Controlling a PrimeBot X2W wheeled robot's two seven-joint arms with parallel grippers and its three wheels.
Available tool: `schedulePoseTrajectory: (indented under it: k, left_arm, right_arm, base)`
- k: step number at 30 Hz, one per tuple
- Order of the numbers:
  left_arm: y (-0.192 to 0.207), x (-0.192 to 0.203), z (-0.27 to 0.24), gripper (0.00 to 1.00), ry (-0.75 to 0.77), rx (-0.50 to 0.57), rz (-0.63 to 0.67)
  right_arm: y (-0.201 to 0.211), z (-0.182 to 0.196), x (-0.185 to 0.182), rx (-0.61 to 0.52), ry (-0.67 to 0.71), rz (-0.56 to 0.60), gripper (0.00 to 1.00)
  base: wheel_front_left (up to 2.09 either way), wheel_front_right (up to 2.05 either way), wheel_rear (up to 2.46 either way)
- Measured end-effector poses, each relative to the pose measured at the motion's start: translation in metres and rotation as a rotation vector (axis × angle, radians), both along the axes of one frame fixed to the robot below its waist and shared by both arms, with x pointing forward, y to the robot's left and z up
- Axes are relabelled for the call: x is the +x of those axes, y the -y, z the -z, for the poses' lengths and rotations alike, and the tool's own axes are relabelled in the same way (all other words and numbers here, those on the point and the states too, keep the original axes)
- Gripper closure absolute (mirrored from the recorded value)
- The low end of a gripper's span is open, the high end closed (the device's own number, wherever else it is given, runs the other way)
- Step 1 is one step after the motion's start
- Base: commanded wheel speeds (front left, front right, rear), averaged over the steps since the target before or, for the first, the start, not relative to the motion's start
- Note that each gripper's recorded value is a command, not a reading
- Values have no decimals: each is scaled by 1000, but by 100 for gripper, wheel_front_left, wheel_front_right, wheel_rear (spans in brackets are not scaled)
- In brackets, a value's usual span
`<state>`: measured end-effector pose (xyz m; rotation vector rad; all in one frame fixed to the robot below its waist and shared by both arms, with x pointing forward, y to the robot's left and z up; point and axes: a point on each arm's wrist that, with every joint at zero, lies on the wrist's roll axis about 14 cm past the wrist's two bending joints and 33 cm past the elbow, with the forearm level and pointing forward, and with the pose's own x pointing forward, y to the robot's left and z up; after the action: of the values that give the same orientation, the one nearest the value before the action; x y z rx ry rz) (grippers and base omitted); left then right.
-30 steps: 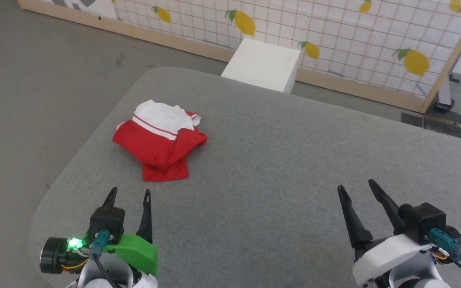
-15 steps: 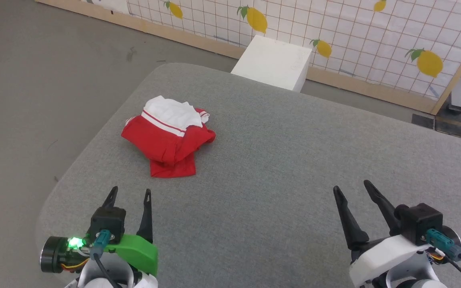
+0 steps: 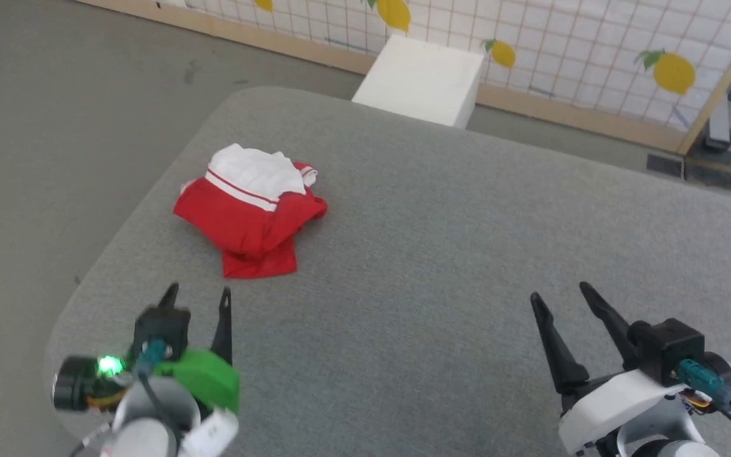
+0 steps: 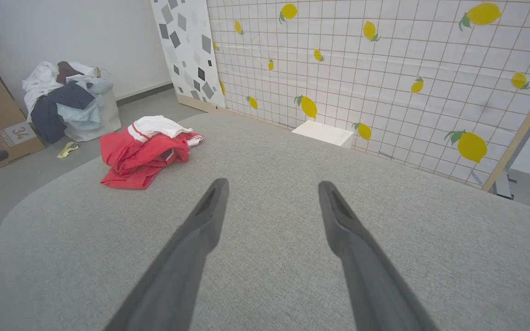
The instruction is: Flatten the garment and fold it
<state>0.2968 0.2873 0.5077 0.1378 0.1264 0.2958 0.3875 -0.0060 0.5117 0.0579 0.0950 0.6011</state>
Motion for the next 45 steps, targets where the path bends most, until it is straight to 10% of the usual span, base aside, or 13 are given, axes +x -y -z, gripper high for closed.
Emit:
schedulePoseTrajectory:
  k: [22,41,42,43,45]
  left_arm:
    - [-15,134,55,0,-377,12,155]
    - [-46,145,128,0,-948,-175,84]
    - [-45,146,129,66,-960,-185,88]
    - [-45,147,130,100,-965,-188,93]
    - [-48,150,128,100,-964,-165,106]
  right_arm:
    - [49,51,38,-80,-90,100,0]
    - [73,95,49,-130,-184,141,0]
    - [74,98,49,-134,-188,145,0]
    - [76,100,49,-137,-192,149,0]
    - [82,101,51,-142,-194,168,0]
  base:
    - [0,0,0]
    - [0,0,0]
    - [0,0,0]
    - [0,0,0]
    - [0,0,0]
